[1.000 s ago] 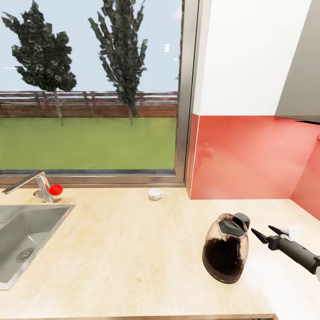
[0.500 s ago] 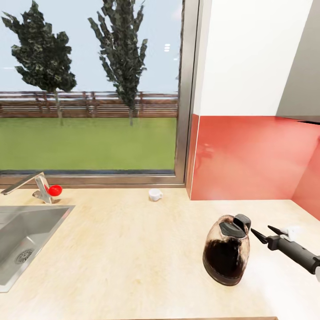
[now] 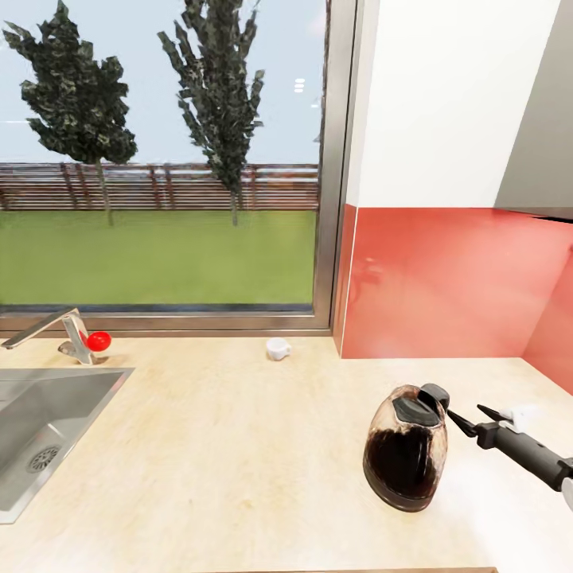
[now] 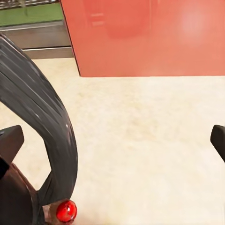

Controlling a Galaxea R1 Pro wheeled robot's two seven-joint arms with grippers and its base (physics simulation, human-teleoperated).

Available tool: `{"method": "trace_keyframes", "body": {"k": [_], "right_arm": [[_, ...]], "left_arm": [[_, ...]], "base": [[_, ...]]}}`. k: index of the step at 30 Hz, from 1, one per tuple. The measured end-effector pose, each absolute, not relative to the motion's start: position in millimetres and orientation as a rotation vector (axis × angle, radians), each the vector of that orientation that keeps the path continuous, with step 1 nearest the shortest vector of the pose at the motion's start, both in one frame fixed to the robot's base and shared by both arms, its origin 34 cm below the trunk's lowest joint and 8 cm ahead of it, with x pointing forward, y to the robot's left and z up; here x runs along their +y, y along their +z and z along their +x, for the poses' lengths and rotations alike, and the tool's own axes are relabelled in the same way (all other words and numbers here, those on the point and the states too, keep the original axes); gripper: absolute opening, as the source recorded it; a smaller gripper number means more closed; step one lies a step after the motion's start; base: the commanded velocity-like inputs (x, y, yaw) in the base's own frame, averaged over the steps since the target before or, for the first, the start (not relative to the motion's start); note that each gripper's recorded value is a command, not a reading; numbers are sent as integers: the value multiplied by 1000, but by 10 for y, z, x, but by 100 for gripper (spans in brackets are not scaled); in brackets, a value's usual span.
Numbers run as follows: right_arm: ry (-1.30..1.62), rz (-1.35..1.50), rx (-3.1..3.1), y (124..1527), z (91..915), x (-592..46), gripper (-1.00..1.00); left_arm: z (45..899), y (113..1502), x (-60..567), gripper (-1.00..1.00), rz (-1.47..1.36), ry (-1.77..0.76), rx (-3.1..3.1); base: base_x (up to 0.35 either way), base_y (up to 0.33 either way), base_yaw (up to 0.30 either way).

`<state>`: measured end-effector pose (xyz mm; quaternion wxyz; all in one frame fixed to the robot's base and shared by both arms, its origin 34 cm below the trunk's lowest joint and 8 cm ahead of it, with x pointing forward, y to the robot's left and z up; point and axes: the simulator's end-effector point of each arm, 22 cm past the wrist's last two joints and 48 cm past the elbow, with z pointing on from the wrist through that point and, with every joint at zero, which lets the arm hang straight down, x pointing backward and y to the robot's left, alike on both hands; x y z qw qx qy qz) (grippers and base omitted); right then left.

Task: Set up a coffee station on the kitchen countertop: keep the coffee maker on the countertop, move the bottle of coffee from the kitchen shelf to the counter next to the coffee maker, place a paper coffee filter on top of the coffee maker, put the saucer next to the coffee maker with the coffee cup on the saucer, and place the electric kettle next to the coffee maker.

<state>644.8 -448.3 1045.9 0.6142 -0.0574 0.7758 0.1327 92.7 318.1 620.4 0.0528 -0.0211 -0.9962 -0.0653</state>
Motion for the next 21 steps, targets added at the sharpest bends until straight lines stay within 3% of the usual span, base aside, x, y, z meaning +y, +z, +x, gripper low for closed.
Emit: {"method": "trace_keyframes", "body": {"k": [6,21], "right_arm": [[308,-133,1787,10460,6447,-4478,100],[308,-133,1789,10452,6447,-4472,100]], "left_arm": [[921,6205,3183,100,-63,-199,-3028],[918,6201,3136,100,-63,-190,-3028]], "base": [[66,124,0],[4,7,0]]}}
